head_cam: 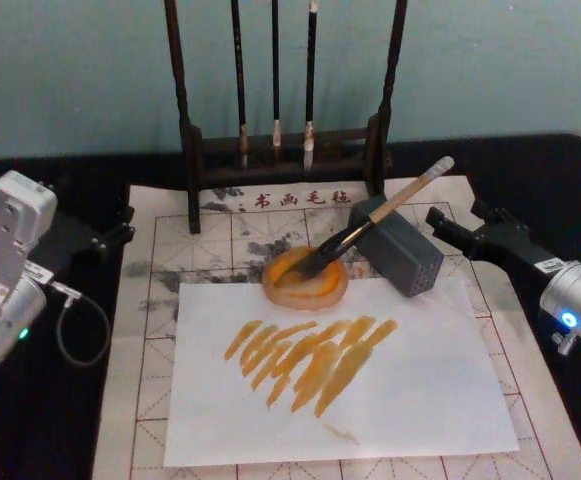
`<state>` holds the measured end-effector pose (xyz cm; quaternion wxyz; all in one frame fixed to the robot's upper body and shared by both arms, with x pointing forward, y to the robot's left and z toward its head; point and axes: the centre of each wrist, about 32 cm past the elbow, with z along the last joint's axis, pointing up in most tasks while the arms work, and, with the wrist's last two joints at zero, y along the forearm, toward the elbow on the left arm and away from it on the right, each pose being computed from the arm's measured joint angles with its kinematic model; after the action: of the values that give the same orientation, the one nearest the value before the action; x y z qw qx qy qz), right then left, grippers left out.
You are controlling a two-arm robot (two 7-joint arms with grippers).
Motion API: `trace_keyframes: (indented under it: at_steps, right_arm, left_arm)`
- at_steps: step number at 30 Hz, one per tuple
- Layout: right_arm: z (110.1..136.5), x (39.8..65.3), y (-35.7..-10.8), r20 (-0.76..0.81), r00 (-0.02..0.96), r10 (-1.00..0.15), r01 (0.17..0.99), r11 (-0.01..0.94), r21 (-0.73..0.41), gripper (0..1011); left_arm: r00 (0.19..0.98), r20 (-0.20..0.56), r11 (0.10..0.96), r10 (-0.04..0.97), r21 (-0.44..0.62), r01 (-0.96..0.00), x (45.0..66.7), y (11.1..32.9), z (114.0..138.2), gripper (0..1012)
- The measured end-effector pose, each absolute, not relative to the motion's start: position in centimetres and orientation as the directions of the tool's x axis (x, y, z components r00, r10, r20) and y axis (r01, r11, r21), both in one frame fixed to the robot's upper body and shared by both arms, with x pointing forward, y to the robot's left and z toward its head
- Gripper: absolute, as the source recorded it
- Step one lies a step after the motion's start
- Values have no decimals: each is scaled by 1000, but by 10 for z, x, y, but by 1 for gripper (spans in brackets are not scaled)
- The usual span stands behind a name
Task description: Pick up the brush from the inkstone, write on the paper, then place the brush back to its original position.
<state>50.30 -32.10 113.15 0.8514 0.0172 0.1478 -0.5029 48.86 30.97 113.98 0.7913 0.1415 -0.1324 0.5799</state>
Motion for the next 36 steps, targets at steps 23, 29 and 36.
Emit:
trace_keyframes:
  at_steps: [23,29,36]
  right_arm:
    - [1131,503,-321,-269,450,-851,862,493,-119,1002]
    - [1131,503,-321,-269,450,-851,862,493,-119,1002]
    - [1131,503,-321,-269,450,-851,862,493,-119,1003]
  left_arm:
    - [292,374,287,880,70,-955,489,310,1140,1001]
    - [292,374,287,880,70,-955,489,310,1140,1001]
    - [292,374,287,880,70,-955,489,310,1140,1001]
